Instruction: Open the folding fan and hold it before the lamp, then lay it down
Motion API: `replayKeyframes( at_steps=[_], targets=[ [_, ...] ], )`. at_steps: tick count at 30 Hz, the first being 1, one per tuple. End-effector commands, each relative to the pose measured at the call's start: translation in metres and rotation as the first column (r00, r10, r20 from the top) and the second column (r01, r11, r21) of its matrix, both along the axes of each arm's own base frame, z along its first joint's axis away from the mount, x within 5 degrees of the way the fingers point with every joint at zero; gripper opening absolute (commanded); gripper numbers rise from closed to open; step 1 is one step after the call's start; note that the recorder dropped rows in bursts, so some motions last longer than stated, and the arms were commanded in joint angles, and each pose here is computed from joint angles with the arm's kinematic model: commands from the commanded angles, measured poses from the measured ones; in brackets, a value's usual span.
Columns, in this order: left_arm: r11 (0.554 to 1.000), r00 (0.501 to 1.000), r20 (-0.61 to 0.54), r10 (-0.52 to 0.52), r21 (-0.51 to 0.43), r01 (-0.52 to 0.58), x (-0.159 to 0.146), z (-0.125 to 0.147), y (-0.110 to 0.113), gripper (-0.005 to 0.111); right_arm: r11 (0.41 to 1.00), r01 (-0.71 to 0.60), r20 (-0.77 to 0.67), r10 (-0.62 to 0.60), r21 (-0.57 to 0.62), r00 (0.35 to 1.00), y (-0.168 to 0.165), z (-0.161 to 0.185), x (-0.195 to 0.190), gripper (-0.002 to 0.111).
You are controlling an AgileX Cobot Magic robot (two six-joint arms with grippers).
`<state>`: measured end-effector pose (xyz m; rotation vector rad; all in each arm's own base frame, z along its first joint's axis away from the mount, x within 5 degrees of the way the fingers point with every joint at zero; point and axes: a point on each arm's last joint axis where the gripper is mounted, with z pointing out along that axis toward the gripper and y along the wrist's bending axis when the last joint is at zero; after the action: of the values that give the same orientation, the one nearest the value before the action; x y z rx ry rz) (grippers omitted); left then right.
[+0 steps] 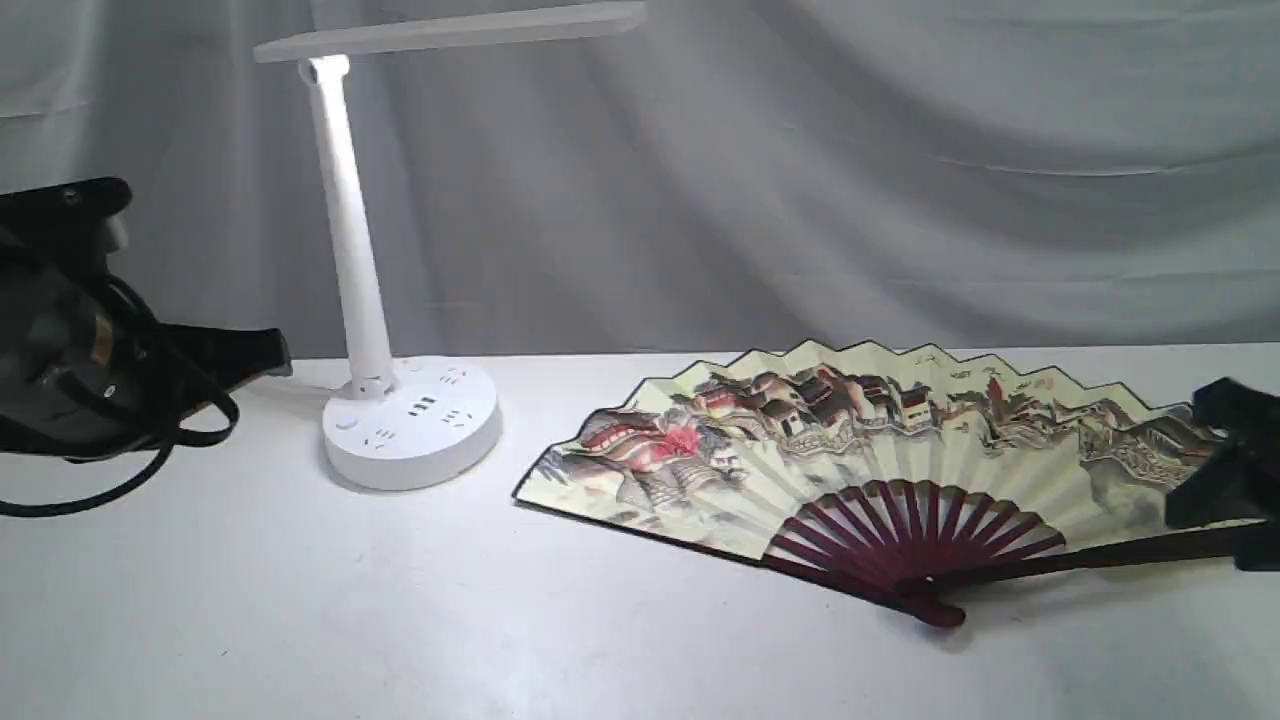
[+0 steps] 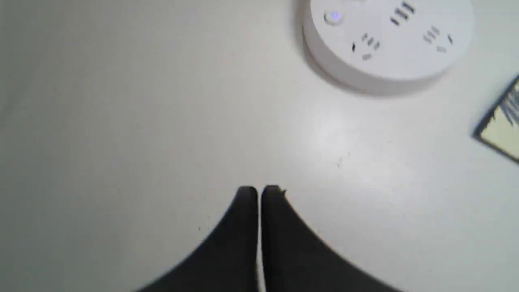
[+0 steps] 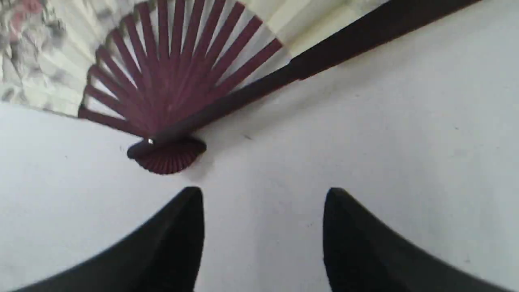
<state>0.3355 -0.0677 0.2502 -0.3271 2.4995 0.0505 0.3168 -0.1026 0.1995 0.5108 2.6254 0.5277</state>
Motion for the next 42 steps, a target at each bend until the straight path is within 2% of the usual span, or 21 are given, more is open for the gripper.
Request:
replayKeyframes(
  at_steps=[1, 7, 12, 15, 22, 24, 30, 34, 42],
  targets=[
    [0.994, 0.991, -0.084, -0.106, 0.008, 0.107, -0.013, 0.006, -0.001, 0.0, 0.99, -0.111, -0.023, 0.109, -0.088, 0.994, 0.019, 0.002, 0.004, 0.046],
    [0.983, 0.959, -0.222, -0.176, -0.085, 0.161, -0.026, 0.008, 0.017, 0.0, 0.946, -0.234, -0.128, 0.21, -0.223, 0.969, 0.048, -0.004, 0.006, 0.043],
    [0.973, 0.922, -0.311, -0.229, -0.074, 0.217, -0.032, 0.003, 0.036, 0.0, 0.921, -0.269, -0.195, 0.22, -0.283, 0.956, 0.054, -0.005, 0.004, 0.043],
    [0.967, 0.91, -0.329, -0.254, -0.06, 0.249, -0.035, -0.003, 0.043, 0.0, 0.92, -0.274, -0.2, 0.223, -0.28, 0.954, 0.055, -0.003, 0.001, 0.043],
    [0.961, 0.925, -0.261, -0.277, -0.065, 0.269, -0.03, -0.004, 0.045, 0.0, 0.904, -0.301, -0.215, 0.243, -0.304, 0.946, 0.054, 0.006, -0.005, 0.042],
    [0.956, 0.924, -0.246, -0.294, -0.054, 0.29, -0.028, -0.004, 0.045, 0.0, 0.903, -0.298, -0.208, 0.242, -0.31, 0.948, 0.053, 0.006, -0.004, 0.037],
    [0.945, 0.908, -0.275, -0.316, -0.011, 0.326, -0.029, -0.005, 0.048, 0.0, 0.881, -0.317, -0.233, 0.246, -0.352, 0.941, 0.049, 0.006, -0.005, 0.001],
    [0.948, 0.908, -0.277, -0.314, -0.038, 0.316, -0.03, -0.005, 0.046, 0.0, 0.882, -0.315, -0.233, 0.244, -0.351, 0.941, 0.049, 0.006, -0.005, 0.0],
    [0.94, 0.901, -0.276, -0.334, -0.028, 0.34, -0.03, -0.005, 0.046, 0.0, 0.876, -0.302, -0.256, 0.215, -0.377, 0.943, 0.046, 0.005, -0.006, 0.0]
  ],
)
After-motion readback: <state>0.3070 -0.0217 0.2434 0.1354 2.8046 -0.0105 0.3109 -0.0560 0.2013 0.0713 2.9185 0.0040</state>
